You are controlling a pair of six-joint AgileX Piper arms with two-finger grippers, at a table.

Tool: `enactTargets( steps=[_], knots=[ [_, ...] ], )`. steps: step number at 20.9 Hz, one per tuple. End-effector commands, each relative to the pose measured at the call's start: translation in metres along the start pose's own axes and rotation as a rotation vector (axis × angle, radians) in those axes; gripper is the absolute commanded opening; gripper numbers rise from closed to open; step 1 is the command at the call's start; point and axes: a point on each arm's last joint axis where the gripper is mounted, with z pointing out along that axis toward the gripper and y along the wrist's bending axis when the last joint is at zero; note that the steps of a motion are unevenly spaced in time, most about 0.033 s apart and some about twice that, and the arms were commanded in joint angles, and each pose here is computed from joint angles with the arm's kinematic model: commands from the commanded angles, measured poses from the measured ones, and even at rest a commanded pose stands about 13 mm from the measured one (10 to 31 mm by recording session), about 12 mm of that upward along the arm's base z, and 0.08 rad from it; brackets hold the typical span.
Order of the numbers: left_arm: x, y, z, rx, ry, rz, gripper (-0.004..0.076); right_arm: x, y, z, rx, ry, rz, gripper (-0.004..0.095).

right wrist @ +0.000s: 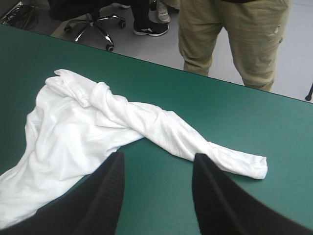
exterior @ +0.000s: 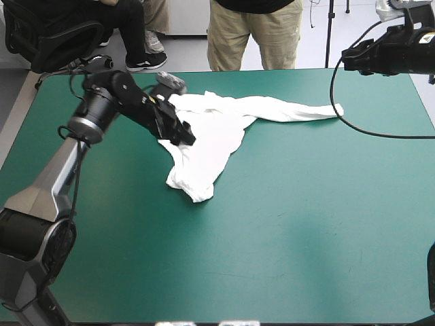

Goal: Fold the cloth

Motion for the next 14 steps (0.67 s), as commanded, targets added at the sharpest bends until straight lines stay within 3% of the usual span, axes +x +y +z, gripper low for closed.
enactTargets(
  steps=[1,4,8,11,14],
  knots=[
    [0.014,-0.056,-0.001,0.071,0.083,0.136,0.0437,-0.012,0.019,-0.034,-0.004,-0.113,-0.023,0.0414],
    [0.037,-0.080,0.026,-0.083,0.191,0.154,0.0435,-0.012,0.021,-0.037,-0.006,-0.113,-0.027,0.0414],
    [0.049,-0.093,0.045,-0.040,0.188,0.133,0.0435,-0.012,0.021,-0.037,-0.004,-0.117,-0.027,0.0414],
    [0.051,-0.094,0.059,-0.057,0.114,0.135,0.0435,-0.012,0.021,-0.037,-0.003,-0.119,-0.026,0.0414],
    [0.058,-0.085,0.081,-0.102,0.141,0.133,0.0433,-0.011,0.018,-0.032,-0.003,-0.110,-0.021,0.0414]
  ],
)
